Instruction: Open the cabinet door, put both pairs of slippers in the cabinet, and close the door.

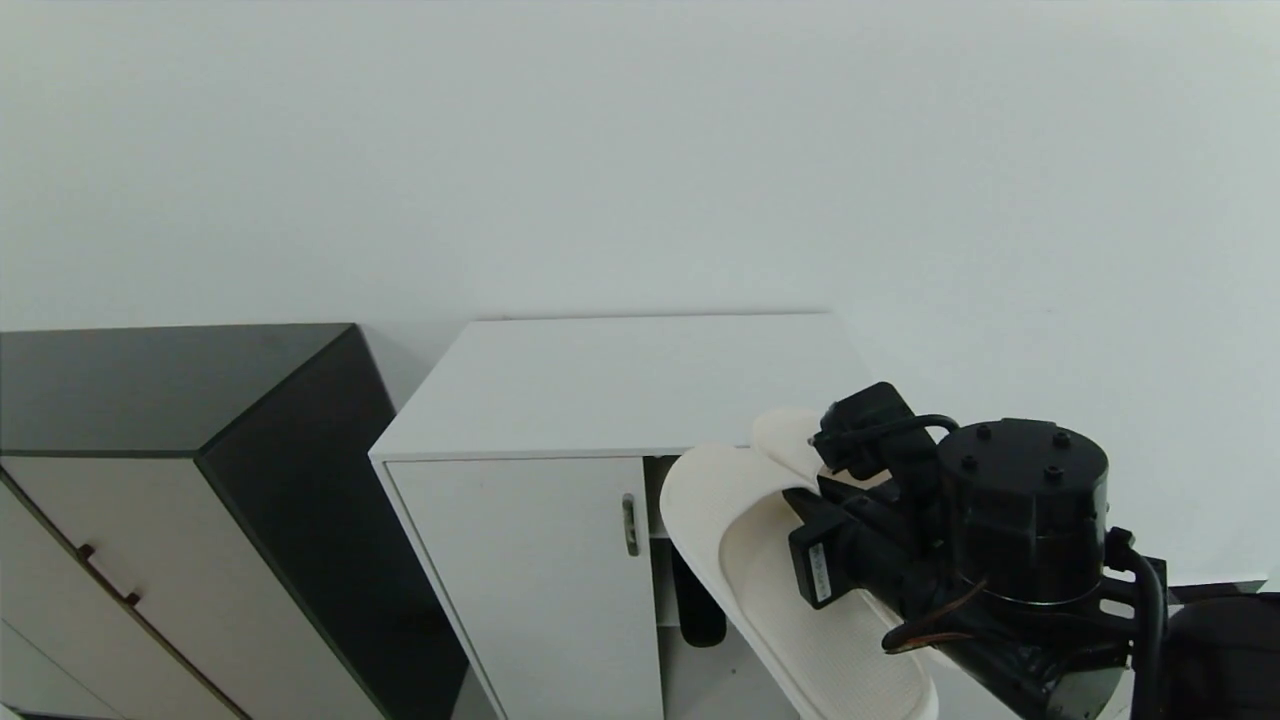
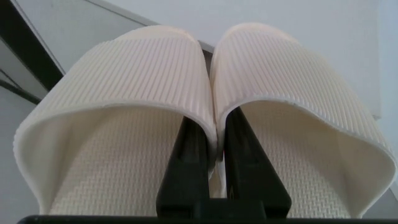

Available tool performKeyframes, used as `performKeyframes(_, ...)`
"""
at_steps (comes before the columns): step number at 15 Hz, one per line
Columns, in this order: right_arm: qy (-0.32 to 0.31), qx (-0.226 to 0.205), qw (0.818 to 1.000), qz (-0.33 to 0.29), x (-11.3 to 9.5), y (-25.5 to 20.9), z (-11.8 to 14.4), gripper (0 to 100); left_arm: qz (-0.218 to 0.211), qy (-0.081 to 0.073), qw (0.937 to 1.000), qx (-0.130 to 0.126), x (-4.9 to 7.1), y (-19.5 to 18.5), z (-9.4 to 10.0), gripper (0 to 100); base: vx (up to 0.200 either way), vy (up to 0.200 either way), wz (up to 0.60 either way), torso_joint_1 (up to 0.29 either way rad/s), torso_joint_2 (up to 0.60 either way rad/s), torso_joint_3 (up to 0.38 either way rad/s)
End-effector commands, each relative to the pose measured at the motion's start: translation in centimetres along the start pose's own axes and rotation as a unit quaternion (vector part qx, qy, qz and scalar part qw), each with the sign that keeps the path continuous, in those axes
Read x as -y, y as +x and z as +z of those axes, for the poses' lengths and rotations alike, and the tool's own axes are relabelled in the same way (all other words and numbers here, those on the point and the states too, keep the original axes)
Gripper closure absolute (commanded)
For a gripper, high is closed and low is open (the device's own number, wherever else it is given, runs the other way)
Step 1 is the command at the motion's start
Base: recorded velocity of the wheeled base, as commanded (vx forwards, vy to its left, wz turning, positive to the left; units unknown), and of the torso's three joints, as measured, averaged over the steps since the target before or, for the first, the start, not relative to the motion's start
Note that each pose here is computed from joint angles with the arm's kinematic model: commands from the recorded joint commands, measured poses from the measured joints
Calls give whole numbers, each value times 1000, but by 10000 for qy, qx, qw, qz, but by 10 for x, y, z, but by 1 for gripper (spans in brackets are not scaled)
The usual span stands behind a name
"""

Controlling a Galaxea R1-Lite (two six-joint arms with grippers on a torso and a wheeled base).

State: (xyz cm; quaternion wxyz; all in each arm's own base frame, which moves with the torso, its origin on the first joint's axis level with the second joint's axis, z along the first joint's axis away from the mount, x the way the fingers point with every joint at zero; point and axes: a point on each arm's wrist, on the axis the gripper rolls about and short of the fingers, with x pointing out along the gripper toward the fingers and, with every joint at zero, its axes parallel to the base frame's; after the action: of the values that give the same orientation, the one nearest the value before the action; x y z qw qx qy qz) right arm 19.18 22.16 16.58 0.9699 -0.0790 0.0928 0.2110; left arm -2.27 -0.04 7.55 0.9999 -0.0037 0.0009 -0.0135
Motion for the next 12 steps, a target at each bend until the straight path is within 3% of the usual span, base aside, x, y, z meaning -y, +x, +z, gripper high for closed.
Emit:
performKeyframes(1, 15, 44, 9999, 123, 1, -6, 1, 100, 5, -1, 10000, 1, 0, 0, 0, 100, 0, 0, 0, 0, 0, 0)
performKeyframes(4, 2, 34, 9998, 207, 0, -8, 0, 100, 5, -9, 10000, 1, 0, 0, 0, 100, 0, 0, 0, -124, 286, 159)
performKeyframes(12, -13, 25, 9997, 252, -2, -9, -1, 100, 5, -9, 10000, 1, 0, 0, 0, 100, 0, 0, 0, -218, 527, 307)
